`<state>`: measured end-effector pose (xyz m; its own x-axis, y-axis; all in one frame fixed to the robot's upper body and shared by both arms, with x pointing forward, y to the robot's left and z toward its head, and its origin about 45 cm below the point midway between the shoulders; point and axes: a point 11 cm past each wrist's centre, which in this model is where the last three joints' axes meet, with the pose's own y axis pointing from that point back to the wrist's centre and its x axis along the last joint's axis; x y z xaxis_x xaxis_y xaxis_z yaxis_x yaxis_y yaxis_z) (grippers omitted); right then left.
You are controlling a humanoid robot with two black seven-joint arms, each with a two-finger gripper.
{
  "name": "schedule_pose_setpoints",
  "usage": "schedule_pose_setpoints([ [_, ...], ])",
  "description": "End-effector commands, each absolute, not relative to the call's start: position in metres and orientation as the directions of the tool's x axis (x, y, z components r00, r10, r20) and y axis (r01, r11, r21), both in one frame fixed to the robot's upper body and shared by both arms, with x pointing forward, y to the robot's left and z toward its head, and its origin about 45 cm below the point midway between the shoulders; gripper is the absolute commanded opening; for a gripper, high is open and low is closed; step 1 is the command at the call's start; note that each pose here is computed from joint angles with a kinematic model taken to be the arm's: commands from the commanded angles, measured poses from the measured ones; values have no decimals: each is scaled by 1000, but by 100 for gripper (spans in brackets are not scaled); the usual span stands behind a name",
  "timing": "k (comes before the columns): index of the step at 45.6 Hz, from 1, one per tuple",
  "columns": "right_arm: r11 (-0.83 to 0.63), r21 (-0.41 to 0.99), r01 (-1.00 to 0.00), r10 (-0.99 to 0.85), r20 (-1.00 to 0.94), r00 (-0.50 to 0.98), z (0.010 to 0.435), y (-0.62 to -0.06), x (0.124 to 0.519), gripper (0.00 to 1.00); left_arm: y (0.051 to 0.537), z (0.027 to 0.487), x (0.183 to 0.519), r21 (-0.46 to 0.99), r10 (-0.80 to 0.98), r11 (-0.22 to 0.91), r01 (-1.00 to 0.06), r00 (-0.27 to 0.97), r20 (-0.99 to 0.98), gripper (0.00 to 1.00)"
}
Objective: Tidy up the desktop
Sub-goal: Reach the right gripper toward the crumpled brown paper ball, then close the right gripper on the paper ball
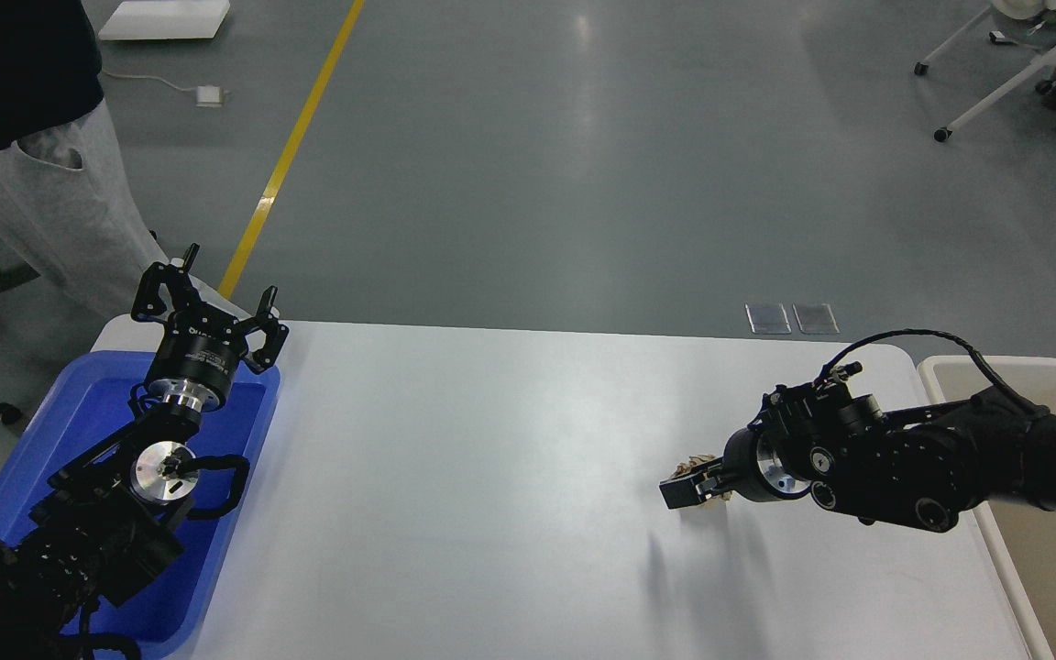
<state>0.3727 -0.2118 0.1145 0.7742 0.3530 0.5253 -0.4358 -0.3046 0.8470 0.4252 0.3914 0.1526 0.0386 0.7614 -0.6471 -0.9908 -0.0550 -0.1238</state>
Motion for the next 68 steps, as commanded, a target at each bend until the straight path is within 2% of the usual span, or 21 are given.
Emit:
schedule_pose_setpoints([
  [1,-278,850,-448,394,526,753,97,-214,372,100,391,153,425,-125,761,-55,-991,39,-647,100],
  [29,-233,839,-492,363,544,756,87,-231,380,100,391,153,425,-125,761,-56,-991,39,-648,100],
  [36,-243,822,-515,348,570,745,80,-231,378,97,391,153,425,-125,761,-55,-991,39,-647,100],
  [43,-265,819,-510,345,574,743,79,-225,377,76,391,153,425,-123,761,-54,-991,39,-647,100],
  [44,-266,821,-505,340,570,748,79,-224,377,65,391,153,425,-123,761,-54,-991,39,-647,100],
  [45,-264,822,-504,341,569,749,78,-224,377,48,391,153,425,-125,761,-55,-991,39,-647,100],
  [46,-263,824,-501,343,565,750,78,-223,377,36,391,153,425,-125,761,-55,-991,39,-647,100],
  [49,-265,826,-498,349,563,749,78,-219,377,29,391,153,425,-125,761,-55,-991,39,-647,100],
  [54,-253,835,-488,358,550,754,77,-220,376,0,391,153,425,-124,761,-55,-991,39,-648,100],
  [68,-242,849,-470,363,528,767,88,-220,383,0,391,153,425,-125,761,-55,-991,39,-647,100],
])
